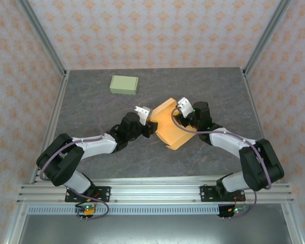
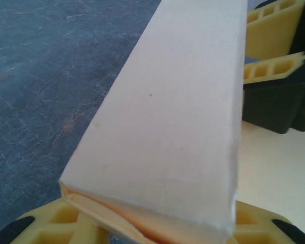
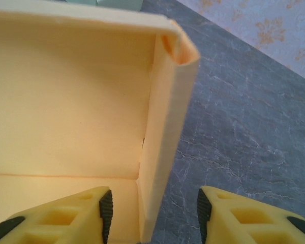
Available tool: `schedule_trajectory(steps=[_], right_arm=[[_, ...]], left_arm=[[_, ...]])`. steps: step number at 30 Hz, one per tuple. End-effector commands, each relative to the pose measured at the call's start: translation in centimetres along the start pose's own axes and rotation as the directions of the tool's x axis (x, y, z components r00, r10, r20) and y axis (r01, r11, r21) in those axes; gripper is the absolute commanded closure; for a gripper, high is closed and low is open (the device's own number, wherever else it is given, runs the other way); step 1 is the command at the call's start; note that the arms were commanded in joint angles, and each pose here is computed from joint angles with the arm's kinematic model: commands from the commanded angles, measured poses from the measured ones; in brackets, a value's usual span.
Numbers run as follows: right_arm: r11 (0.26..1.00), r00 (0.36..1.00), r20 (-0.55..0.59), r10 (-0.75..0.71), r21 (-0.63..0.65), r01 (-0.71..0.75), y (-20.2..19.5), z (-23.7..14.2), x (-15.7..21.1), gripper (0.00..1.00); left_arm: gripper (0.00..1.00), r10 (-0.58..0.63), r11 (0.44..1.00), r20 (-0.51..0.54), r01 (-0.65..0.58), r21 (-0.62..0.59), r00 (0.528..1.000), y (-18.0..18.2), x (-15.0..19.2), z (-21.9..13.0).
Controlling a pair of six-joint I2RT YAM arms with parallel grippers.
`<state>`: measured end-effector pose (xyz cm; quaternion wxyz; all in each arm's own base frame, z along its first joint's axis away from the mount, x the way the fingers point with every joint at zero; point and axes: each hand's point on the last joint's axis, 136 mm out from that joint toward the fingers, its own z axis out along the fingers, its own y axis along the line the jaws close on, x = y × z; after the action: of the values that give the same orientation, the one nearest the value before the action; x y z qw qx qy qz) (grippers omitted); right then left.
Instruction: Fold the paper box
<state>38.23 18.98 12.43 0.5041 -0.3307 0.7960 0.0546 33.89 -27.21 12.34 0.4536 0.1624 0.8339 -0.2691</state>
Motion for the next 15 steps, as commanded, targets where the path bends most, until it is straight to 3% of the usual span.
schedule_trajectory(steps=[1,4,7,8,11,15], right_arm=[[0.995,0.998,0.061,-0.003,0.097,-0.003,-1.5,1.0,-3.1,0.56],[0.986,0.999,0.046,0.002,0.166,-0.009,-2.1,1.9,-2.9,0.63],[0.969,1.0,0.027,-0.004,0.249,-0.003,-2.4,2.5,-2.6,0.81],[0.955,1.0,0.008,-0.015,0.295,0.012,-2.7,2.6,-2.4,0.82],[0.914,1.0,-0.003,-0.029,0.404,0.028,-3.3,2.6,-2.2,0.81],[0.938,0.998,0.059,-0.01,0.345,-0.011,-2.2,2.3,-2.9,0.69]], left_arm=[[0.72,-0.017,0.999,0.058,0.014,0.048,0.998,-1.4,-2.3,-0.7],[0.72,-0.021,0.999,0.053,0.019,0.046,0.998,-1.4,-2.2,-0.7],[0.72,-0.029,0.998,0.049,0.027,0.051,0.998,-1.5,-2.1,-0.5],[0.72,-0.032,0.998,0.045,0.03,0.054,0.998,-1.5,-2.1,-0.4],[0.72,-0.041,0.998,0.037,0.039,0.057,0.998,-1.6,-2.1,-0.2],[0.72,-0.041,0.998,0.026,0.039,0.056,0.999,-1.6,-2.0,0.0]])
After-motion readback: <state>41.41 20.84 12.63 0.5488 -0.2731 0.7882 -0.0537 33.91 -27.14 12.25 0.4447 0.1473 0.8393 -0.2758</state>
